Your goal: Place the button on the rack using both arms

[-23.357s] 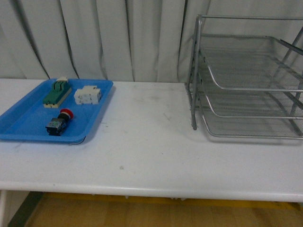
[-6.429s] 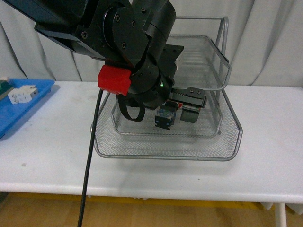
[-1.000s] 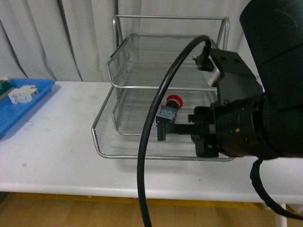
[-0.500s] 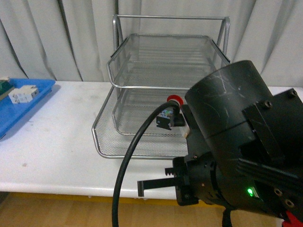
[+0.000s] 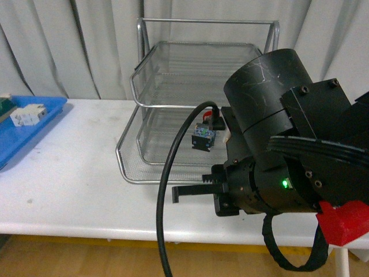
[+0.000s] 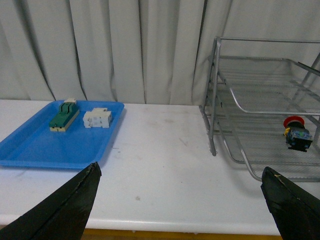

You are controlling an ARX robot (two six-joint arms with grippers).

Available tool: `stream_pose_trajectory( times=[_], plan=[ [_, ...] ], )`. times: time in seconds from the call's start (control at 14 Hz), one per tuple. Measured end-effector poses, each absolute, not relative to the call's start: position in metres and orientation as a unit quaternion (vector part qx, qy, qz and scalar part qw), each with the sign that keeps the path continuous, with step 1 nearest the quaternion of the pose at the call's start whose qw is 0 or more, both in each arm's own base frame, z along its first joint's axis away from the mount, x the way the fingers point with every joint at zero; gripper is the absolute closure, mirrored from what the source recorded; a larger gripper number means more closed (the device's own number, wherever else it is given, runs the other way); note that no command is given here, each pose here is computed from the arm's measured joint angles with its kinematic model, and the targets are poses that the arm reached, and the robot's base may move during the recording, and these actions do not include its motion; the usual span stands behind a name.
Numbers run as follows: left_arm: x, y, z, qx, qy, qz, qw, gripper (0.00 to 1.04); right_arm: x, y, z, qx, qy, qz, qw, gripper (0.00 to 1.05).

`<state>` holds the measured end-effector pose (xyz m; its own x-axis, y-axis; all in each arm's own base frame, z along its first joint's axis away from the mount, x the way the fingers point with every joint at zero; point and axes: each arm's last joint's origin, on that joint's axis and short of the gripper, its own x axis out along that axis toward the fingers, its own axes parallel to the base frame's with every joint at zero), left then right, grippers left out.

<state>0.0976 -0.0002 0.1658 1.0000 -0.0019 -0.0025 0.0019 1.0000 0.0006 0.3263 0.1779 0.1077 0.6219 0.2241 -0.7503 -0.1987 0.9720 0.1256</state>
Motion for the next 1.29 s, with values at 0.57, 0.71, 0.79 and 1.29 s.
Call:
stream_pose_trajectory(
  times=[0.57,0.71,0.79,1.29],
  plan=[
    [0.098,0.0,0.166,0.0,0.001,-0.001,1.0,0.07,0.377,0.16,0.118,0.027,0.392,0.081,0.916,1.03],
    [0.098,0.0,0.166,0.0,0.001,-0.001,1.0,0.07,0.401,0.148,0.109,0.024,0.401,0.055,0.914,1.03],
    [0.098,0.0,0.166,0.0,0.001,-0.001,1.0,0.07,0.406,0.145,0.111,0.025,0.398,0.052,0.916,1.03],
    [0.098,0.0,0.166,0.0,0.001,-0.001,1.0,0.07,0.426,0.125,0.11,0.036,0.391,0.031,0.919,1.03]
  ],
)
